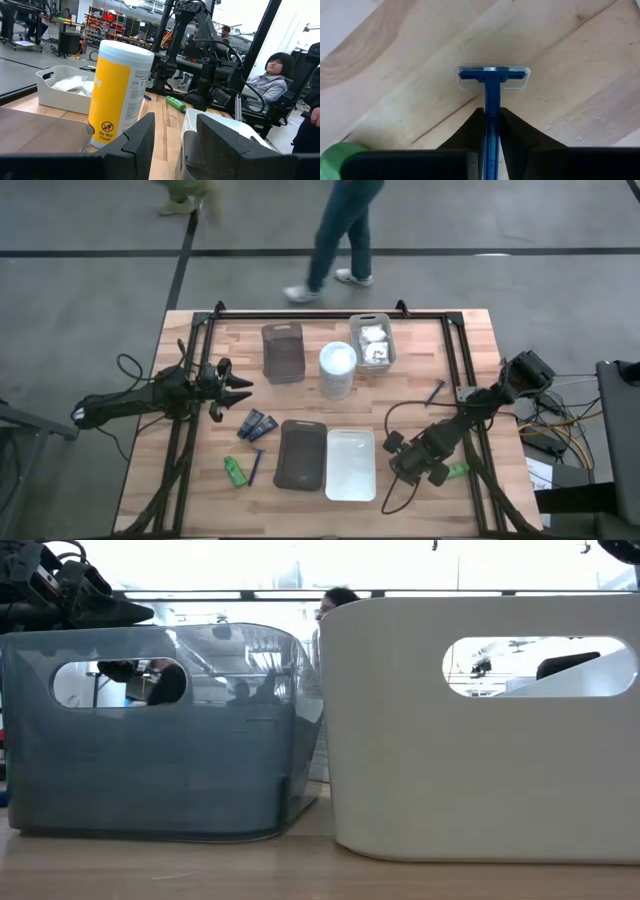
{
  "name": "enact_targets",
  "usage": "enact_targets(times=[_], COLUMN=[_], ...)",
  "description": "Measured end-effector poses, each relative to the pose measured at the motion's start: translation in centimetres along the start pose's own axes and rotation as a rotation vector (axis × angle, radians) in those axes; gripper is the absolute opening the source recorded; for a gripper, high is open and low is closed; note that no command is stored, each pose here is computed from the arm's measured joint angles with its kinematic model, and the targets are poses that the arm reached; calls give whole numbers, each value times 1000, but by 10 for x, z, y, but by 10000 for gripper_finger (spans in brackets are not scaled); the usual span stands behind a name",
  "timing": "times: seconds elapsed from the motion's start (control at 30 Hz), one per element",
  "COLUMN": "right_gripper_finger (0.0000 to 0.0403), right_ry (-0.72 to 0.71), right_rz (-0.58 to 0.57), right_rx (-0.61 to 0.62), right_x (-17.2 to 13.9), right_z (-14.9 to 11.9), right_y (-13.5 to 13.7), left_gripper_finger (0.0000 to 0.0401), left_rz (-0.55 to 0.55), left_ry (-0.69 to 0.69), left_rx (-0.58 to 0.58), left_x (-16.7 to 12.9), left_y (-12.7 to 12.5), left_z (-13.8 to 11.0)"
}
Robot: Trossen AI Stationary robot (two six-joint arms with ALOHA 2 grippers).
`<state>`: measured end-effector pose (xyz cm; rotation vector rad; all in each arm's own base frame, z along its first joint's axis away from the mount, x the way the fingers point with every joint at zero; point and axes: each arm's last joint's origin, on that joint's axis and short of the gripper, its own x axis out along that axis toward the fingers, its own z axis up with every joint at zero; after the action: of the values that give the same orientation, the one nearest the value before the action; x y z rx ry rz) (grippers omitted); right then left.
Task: Pick & Place Travel size toiletries
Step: Put the blue razor into the white bin
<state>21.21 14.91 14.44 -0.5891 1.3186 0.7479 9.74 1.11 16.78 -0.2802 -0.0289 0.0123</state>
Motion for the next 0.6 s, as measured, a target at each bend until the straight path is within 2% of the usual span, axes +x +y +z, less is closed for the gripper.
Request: enact_targets(times=[0.23, 0.4, 0.6], right_gripper_finger=[31, 30, 30], right_ry=[-10, -61, -137], right_rz=[18, 97, 82], right_rx=[35, 52, 35], right_x=[-3, -16, -41], right_z=[0, -2, -8], right_y=[1, 5, 9], left_gripper_finger=[151, 151, 151], left_rz=[0, 0, 0], left_ry=[0, 0, 0], left_rx=[0, 0, 0], left_x=[0, 0, 0], left_y=[0, 0, 0], left_z=[0, 0, 0])
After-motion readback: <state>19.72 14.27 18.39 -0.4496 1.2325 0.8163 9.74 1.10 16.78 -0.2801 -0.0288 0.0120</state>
